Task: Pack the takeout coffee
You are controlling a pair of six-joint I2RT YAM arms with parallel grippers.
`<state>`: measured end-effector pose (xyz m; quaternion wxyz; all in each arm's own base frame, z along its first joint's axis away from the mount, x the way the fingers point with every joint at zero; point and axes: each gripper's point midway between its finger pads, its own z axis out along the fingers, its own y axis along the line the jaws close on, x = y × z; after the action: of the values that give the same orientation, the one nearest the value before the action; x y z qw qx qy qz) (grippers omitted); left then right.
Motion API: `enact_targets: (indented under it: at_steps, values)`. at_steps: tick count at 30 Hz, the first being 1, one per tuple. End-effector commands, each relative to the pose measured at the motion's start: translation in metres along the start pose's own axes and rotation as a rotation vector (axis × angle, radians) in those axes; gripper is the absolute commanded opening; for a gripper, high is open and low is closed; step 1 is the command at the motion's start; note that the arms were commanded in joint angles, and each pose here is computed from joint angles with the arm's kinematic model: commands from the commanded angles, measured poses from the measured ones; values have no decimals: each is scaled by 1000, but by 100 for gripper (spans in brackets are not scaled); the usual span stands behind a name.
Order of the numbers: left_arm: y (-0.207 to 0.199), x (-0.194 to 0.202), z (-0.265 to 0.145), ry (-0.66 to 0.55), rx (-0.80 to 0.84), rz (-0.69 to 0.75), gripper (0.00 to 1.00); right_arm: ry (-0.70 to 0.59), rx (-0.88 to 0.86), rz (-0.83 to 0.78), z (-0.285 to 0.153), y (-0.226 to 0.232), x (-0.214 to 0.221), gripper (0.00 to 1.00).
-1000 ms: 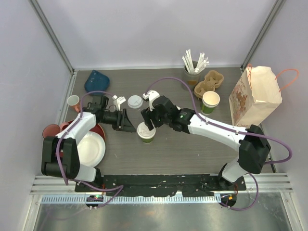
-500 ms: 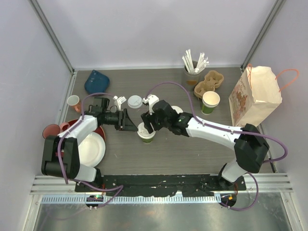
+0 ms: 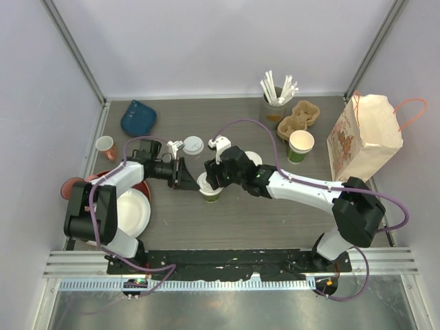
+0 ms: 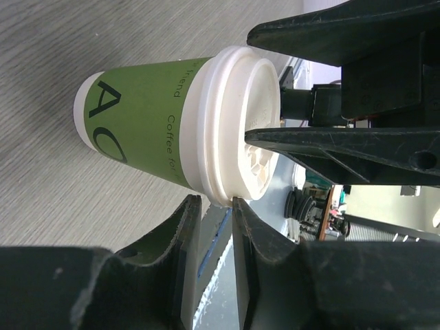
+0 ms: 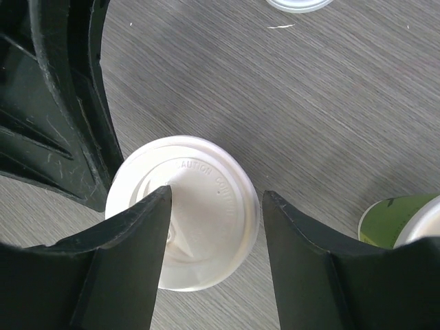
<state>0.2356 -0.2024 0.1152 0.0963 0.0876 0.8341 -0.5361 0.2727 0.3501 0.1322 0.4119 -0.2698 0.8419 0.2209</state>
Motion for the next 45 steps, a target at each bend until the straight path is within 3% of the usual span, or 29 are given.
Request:
enact_targets:
  at_steps: [1,4,8,24,27,35,45]
  values:
    - [20,-6,6,-8,-85,-8,24,-3,-7,43,-5,0,8,60]
    - [37,5,11,37,-114,-62,15,3,3,60,-8,-3,17,59]
    - [52,12,15,71,-145,-108,11,8,4,85,-11,-6,29,59]
    - [100,30,15,163,-340,-135,5,14,7,107,-15,-9,38,57]
    - [88,16,11,132,-336,-78,6,6,1,108,-16,-8,35,57]
    - [-3,-37,-6,-51,-152,132,27,-20,8,96,-19,-7,17,58]
    - [-4,-35,-6,-47,-162,109,29,-29,10,91,-20,-6,10,58]
